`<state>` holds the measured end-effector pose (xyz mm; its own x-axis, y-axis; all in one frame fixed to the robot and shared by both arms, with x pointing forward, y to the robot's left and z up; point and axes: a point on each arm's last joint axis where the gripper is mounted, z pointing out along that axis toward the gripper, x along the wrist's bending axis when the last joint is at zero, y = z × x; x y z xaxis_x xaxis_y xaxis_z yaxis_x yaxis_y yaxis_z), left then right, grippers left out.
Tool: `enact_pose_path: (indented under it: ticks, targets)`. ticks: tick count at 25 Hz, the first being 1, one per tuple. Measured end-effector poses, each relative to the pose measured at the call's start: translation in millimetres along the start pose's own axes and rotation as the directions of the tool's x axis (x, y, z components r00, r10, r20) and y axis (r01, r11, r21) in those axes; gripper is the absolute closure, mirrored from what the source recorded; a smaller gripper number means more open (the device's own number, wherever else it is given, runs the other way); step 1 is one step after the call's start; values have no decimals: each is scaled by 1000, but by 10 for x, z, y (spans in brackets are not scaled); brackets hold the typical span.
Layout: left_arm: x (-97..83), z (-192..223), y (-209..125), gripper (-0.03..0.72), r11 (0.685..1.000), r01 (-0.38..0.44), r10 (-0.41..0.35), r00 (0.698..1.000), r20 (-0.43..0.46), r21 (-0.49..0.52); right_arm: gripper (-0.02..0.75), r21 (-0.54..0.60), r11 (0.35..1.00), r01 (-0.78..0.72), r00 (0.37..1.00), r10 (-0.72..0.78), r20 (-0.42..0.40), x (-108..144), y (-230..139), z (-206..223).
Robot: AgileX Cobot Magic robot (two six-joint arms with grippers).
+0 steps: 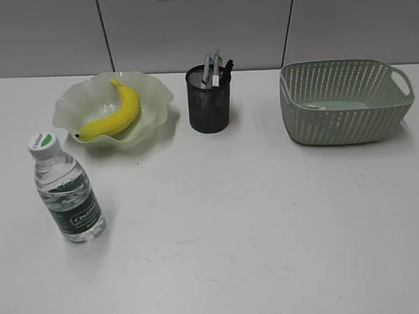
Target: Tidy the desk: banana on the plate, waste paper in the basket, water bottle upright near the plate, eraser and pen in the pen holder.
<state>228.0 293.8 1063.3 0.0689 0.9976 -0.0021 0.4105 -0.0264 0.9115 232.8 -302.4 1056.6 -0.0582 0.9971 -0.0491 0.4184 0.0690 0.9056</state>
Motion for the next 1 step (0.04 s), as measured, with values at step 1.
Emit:
enact_pose_path:
  ticks: [1]
  targets:
    - [0,0,0,447,1000,0,0,1000,0,0,470,0,1000,0,1000,0,0,0,0,0]
